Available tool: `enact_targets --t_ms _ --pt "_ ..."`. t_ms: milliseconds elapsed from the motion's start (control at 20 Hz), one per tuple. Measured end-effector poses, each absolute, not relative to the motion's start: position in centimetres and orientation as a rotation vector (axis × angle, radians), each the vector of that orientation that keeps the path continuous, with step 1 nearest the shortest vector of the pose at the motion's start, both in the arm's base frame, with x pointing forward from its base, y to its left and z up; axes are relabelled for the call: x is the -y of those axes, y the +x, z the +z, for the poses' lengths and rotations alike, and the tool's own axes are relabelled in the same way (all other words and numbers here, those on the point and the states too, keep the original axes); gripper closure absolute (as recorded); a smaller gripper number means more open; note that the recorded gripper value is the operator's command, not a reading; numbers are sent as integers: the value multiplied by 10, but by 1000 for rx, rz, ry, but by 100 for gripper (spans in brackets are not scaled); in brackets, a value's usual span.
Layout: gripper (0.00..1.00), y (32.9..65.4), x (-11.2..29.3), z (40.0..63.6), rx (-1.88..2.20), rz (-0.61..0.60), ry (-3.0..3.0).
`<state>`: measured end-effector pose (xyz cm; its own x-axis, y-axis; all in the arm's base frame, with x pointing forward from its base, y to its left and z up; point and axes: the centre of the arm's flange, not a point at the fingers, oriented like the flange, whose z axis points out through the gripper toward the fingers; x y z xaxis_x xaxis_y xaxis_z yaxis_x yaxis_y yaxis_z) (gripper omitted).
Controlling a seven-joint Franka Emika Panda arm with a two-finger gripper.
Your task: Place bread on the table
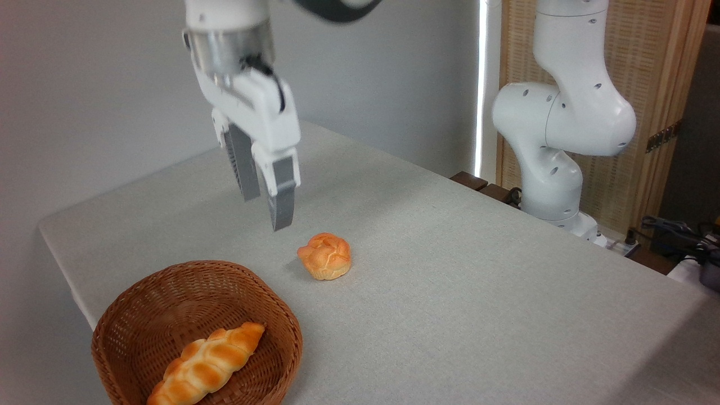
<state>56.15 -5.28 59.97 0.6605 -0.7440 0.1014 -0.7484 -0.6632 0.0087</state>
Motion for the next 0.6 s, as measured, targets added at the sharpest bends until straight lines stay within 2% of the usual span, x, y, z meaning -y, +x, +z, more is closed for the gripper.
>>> enact_targets --t_ms 100,250,600 --pt "0 560 31 618 1224 161 2848" --pt "0 558 15 617 1226 81 2886" --pt "0 556 34 619 1293 64 2880"
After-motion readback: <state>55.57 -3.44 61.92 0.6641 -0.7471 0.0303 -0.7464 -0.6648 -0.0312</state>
